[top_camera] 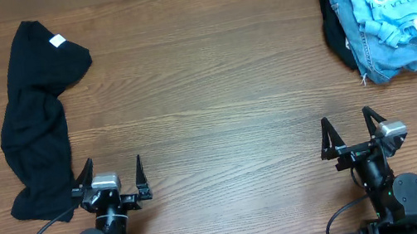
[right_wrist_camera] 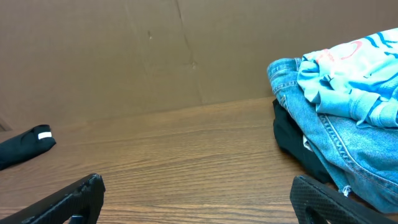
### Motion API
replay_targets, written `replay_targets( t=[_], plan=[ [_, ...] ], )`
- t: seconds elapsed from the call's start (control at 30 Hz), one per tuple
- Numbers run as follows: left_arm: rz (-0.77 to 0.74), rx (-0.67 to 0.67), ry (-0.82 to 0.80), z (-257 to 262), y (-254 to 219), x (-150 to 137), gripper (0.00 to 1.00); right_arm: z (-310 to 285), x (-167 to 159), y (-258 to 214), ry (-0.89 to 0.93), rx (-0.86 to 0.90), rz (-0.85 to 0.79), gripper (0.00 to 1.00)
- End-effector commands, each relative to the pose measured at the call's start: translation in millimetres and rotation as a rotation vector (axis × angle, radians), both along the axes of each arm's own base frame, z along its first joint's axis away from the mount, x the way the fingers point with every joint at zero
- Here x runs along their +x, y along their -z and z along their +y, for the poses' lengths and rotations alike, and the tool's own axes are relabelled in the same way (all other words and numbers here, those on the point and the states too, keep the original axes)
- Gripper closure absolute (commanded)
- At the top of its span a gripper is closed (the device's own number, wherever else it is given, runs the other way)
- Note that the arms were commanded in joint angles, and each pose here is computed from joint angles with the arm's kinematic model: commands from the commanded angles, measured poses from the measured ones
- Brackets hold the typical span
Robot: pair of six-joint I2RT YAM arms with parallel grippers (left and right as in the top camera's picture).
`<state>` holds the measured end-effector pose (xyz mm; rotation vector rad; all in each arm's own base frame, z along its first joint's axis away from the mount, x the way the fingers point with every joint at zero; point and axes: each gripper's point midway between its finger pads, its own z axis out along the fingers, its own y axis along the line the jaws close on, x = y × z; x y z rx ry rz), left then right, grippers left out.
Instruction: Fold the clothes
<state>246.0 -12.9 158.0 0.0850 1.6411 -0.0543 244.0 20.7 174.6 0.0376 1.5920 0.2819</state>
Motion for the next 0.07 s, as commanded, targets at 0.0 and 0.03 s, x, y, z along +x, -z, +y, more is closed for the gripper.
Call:
replay_targets(
  t=[0.0,0.03],
  plan=[
    [-0.002,-0.012,-0.017,2.7,0.3,-0.2,0.0,-0.4,0.1,0.1,0.005,-0.002,-0.007,0.0],
    [-0.002,-0.012,-0.017,2.7,0.3,-0.2,0.0,-0.4,0.1,0.1,0.005,-0.002,-0.007,0.0]
  ],
)
